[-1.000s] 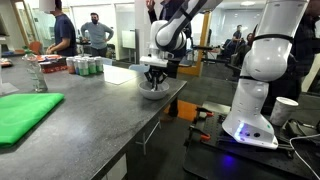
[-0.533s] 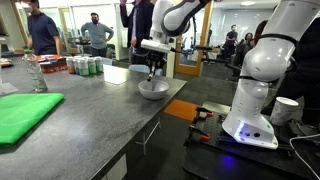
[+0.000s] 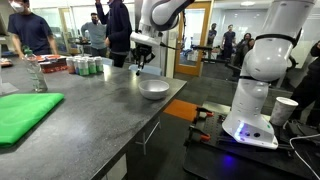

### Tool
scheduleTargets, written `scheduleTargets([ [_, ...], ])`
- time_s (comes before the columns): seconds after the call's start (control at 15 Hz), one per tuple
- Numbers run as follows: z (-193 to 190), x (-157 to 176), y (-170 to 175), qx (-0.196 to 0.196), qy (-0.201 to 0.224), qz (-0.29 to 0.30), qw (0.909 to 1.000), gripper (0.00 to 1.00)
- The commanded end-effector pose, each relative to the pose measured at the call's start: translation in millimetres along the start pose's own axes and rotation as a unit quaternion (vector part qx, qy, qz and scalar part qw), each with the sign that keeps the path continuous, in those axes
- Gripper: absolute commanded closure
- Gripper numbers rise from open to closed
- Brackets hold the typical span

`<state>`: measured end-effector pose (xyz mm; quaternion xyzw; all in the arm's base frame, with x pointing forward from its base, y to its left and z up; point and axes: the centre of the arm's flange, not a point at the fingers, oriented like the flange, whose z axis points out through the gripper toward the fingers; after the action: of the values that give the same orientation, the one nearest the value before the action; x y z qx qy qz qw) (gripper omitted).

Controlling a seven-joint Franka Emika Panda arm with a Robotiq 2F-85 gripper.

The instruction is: Remove the marker from the bowl

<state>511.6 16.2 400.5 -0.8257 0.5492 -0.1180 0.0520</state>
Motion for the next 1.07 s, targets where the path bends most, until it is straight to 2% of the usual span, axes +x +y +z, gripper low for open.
scheduleTargets([
  [0.0,25.9,16.9,-45.3,-0.014,-0.006,-0.056,0.9983,0.95],
  [0.2,51.0,6.9,-63.4,-0.010,-0.004,-0.148,0.9890,0.95],
  [0.4,74.1,-30.1,-76.3,-0.009,-0.010,-0.229,0.9733,0.95],
  [0.73,96.1,-100.3,-75.3,0.007,-0.041,-0.304,0.9518,0.95],
  [0.8,96.0,-113.6,-69.9,0.014,-0.046,-0.327,0.9437,0.95],
  [1.0,98.8,-148.8,-51.6,0.030,-0.062,-0.416,0.9068,0.95],
])
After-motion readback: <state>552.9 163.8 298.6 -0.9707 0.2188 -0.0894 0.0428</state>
